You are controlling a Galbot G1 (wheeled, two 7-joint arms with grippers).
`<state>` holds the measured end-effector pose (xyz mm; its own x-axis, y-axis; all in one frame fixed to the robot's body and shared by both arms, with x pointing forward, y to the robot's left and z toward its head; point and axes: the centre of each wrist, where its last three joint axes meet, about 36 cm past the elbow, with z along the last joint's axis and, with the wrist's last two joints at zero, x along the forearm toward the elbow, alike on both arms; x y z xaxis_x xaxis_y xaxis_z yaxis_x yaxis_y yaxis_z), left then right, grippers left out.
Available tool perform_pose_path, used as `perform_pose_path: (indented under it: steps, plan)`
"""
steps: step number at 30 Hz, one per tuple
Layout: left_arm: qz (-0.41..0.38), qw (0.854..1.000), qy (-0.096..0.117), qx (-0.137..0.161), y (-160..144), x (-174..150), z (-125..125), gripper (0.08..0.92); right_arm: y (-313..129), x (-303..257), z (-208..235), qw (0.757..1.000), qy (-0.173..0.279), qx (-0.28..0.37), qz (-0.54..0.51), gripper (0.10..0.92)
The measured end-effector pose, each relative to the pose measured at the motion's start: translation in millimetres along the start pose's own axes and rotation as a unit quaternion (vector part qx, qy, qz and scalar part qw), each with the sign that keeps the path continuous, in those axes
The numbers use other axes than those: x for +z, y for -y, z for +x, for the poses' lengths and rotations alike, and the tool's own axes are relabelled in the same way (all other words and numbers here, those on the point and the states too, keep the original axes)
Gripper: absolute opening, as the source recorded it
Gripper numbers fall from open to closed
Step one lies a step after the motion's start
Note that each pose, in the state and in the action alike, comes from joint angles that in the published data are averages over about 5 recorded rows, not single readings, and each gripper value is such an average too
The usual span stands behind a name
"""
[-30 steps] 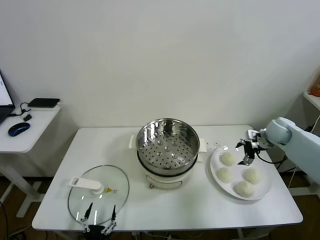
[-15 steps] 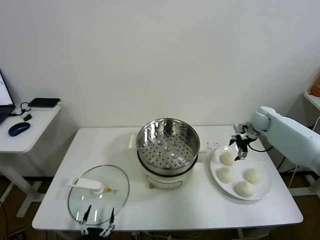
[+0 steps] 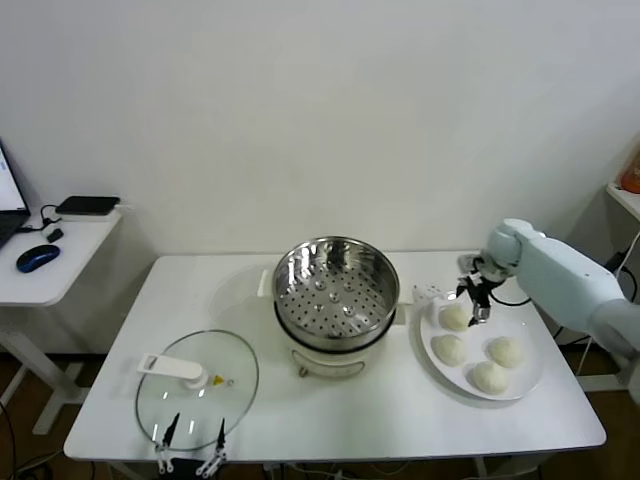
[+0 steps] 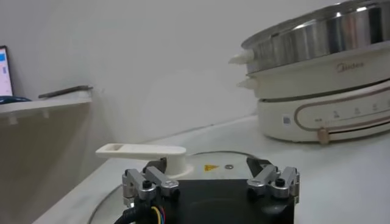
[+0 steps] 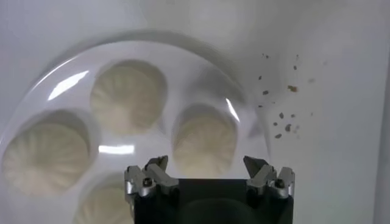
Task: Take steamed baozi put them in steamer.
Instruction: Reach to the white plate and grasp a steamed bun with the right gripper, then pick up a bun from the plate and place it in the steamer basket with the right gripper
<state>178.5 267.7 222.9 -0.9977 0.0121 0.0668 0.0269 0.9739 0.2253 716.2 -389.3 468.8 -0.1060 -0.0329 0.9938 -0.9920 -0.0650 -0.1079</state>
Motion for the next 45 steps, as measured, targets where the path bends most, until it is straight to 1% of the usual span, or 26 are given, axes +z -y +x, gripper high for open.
perform_pose_path:
  steps: [3,6,8,12,16,22,29,33,37,41,45]
  plan:
    - [-0.001,1.000,0.000,0.000,-0.4,0.2,-0.2,0.823,1.6,-2.5,-2.8,1.000,0.000,-0.002,-0.001,0.750]
    - [-0.003,1.000,0.001,0.000,-0.6,-0.3,-0.4,0.823,3.0,-5.0,-4.5,1.000,0.002,-0.002,-0.001,0.668]
    - [-0.003,1.000,0.001,0.000,-0.7,-0.6,-0.2,0.823,3.5,-6.1,-5.2,1.000,0.002,-0.002,-0.001,0.631]
    - [-0.004,1.000,0.001,0.001,-0.9,-1.4,1.2,0.823,4.2,-6.2,-2.7,1.000,0.003,-0.003,0.000,0.612]
    - [-0.005,1.000,0.001,0.000,-1.7,-3.3,3.4,0.823,6.5,-8.4,11.6,1.000,0.008,-0.001,0.007,0.611]
    - [-0.009,1.000,0.004,0.000,-4.8,-6.1,6.1,0.823,12.8,-16.3,63.9,0.999,0.016,0.012,0.047,0.611]
    - [-0.012,1.000,0.008,0.003,-4.8,-6.7,6.9,0.823,21.1,-51.9,153.5,0.988,0.032,0.049,0.141,0.611]
    - [-0.015,1.000,0.010,0.006,-4.3,-6.1,6.6,0.823,20.4,-81.4,199.9,0.973,0.051,0.074,0.211,0.611]
    - [-0.015,1.000,0.013,0.007,-2.9,-6.7,5.1,0.823,19.3,-115.0,232.2,0.950,0.071,0.101,0.289,0.613]
    - [-0.015,1.000,0.018,0.007,-1.2,-7.5,2.1,0.823,20.7,-152.1,247.5,0.919,0.086,0.121,0.365,0.622]
    - [-0.016,1.000,0.021,0.004,-1.8,-7.7,0.3,0.823,25.4,-188.8,247.7,0.887,0.095,0.130,0.433,0.627]
